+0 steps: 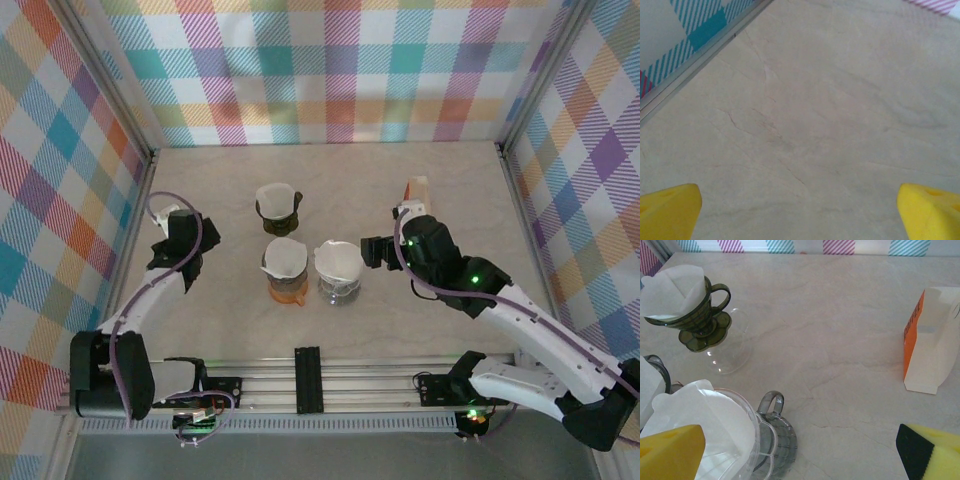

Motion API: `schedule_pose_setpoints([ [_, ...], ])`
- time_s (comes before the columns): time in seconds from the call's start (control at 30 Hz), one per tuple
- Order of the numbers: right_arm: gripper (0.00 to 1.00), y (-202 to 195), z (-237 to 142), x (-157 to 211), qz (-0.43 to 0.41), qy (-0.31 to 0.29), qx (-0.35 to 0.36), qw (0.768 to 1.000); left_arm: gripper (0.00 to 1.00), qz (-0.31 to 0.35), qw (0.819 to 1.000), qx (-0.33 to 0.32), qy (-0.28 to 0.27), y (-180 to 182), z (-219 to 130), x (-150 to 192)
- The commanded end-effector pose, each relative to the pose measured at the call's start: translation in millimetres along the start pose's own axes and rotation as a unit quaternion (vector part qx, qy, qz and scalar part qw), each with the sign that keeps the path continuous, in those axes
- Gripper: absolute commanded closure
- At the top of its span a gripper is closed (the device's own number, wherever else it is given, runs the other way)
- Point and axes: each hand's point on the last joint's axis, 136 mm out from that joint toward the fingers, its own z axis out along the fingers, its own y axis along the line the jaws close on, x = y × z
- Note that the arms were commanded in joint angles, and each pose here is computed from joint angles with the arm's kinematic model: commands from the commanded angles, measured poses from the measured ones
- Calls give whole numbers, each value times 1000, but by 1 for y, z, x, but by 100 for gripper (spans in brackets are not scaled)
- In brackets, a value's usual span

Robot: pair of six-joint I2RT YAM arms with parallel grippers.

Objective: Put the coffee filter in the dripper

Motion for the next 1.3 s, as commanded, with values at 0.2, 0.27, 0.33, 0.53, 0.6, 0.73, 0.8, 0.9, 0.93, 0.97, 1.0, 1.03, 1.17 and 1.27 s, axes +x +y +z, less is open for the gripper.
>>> schedule_pose_setpoints([
  [0.2,1,-9,-6,-8,-2,-23,14,1000,0,44,994,66,-69,-27,38,-1],
  [0.27,1,-10,-6,-7,-4,-20,16,1000,0,46,995,67,-54,-28,49,8],
  [0.33,1,-11,-5,-5,-6,-16,18,1000,1,48,995,73,-53,-29,56,18],
  [0.53,1,-11,1,-1,-3,-21,15,1000,0,49,994,82,-53,-31,55,19],
  [0.6,1,-10,4,0,-5,-22,15,1000,0,48,992,96,-70,-32,49,20],
  [0.73,1,-14,9,1,-11,-17,32,999,0,67,989,116,-65,-42,50,23],
  [0.8,1,-15,9,2,-13,-17,34,999,0,108,978,166,-64,-68,48,31],
  [0.9,1,-16,8,-1,-14,-29,33,999,0,96,978,146,-110,-56,45,39],
  [0.93,1,-17,7,-2,-13,-34,34,999,0,91,982,132,-100,-50,44,40],
  [0.97,1,-17,7,-2,-13,-37,36,999,0,93,981,131,-110,-51,45,39],
  [1.0,1,-20,7,-3,-10,-41,42,998,0,94,982,128,-103,-51,45,39],
  [1.03,1,-25,7,-4,2,-46,56,997,0,94,982,126,-105,-51,46,39],
  [1.17,1,-39,10,-6,10,-58,96,994,0,101,983,113,-107,-52,45,39],
  [1.27,1,-55,16,-2,18,-48,122,991,0,100,983,113,-108,-51,45,38],
])
